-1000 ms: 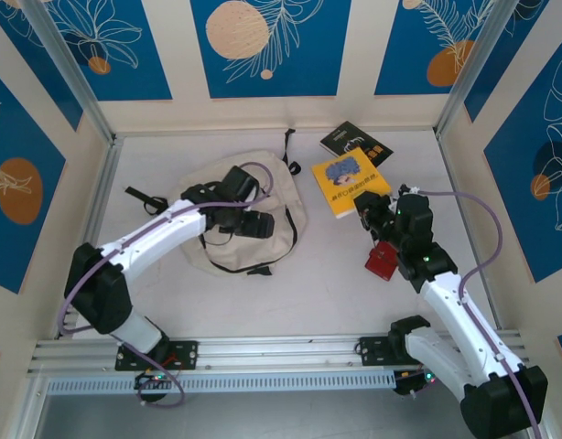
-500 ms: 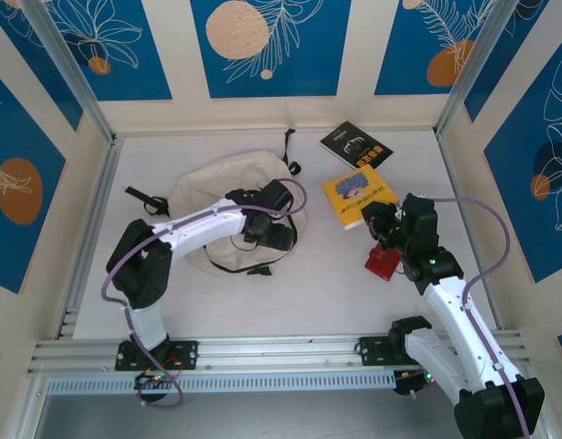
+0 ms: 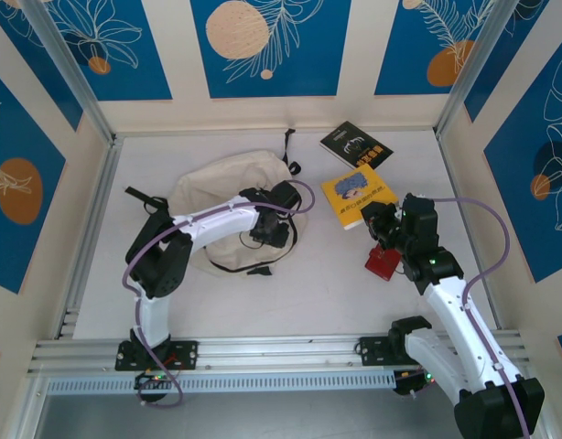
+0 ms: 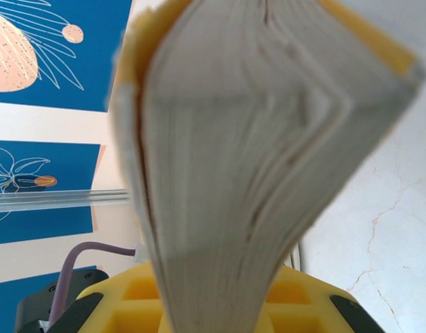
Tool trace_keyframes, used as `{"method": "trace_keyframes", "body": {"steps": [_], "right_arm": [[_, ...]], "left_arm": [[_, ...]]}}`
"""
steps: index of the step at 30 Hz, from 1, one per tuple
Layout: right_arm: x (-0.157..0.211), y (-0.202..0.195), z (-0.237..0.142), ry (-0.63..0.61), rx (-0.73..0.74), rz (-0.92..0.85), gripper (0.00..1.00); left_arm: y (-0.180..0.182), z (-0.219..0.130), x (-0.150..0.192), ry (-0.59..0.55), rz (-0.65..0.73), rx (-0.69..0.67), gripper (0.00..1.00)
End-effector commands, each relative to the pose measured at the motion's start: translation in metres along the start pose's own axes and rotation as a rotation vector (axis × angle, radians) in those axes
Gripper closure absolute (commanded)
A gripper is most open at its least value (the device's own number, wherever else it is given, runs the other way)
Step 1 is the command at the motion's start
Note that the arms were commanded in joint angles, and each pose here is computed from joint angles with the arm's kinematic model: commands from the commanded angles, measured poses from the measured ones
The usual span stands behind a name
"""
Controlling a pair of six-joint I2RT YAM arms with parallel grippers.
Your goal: Pack the student bag
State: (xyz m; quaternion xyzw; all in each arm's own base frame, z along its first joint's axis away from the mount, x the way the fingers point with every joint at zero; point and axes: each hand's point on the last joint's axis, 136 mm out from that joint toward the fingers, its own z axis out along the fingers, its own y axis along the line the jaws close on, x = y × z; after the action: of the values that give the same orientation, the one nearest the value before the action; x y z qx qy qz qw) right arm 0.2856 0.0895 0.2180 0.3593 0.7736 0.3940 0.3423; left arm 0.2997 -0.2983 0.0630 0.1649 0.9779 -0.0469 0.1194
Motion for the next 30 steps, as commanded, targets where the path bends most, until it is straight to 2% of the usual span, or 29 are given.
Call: {"method": "trace_keyframes", "body": {"steps": [1,5,10,14,20,24,30], "right_arm": [[-0.01,0.031,-0.011,-0.038,-0.107,-0.036,0.89],[-0.01,0.03,-0.012,-0.038,-0.103,-0.04,0.9],[-0.008,0.031,-0.014,-0.025,-0.096,-0.056,0.9],[0.003,0.029,-0.014,0.03,-0.095,-0.095,0.9],[0.03,0.024,-0.021,0.168,-0.107,-0.135,0.91],[0.057,0.027,-0.026,0.315,-0.13,-0.127,0.91],[0.097,0.034,-0.031,0.438,-0.173,-0.165,0.91]], "left_arm": [[0.0,-0.015,-0.005,-0.031,0.018,-0.023,0.82],[0.003,-0.033,-0.013,-0.077,0.023,-0.027,1.0],[0.01,-0.07,-0.026,-0.173,0.033,-0.033,1.0],[0.018,-0.106,-0.043,-0.281,0.031,-0.014,1.0],[0.027,-0.147,-0.072,-0.408,-0.029,0.074,1.0],[0.013,-0.175,-0.091,-0.454,-0.028,0.161,1.0],[-0.001,-0.196,-0.109,-0.501,-0.03,0.228,1.0]]}}
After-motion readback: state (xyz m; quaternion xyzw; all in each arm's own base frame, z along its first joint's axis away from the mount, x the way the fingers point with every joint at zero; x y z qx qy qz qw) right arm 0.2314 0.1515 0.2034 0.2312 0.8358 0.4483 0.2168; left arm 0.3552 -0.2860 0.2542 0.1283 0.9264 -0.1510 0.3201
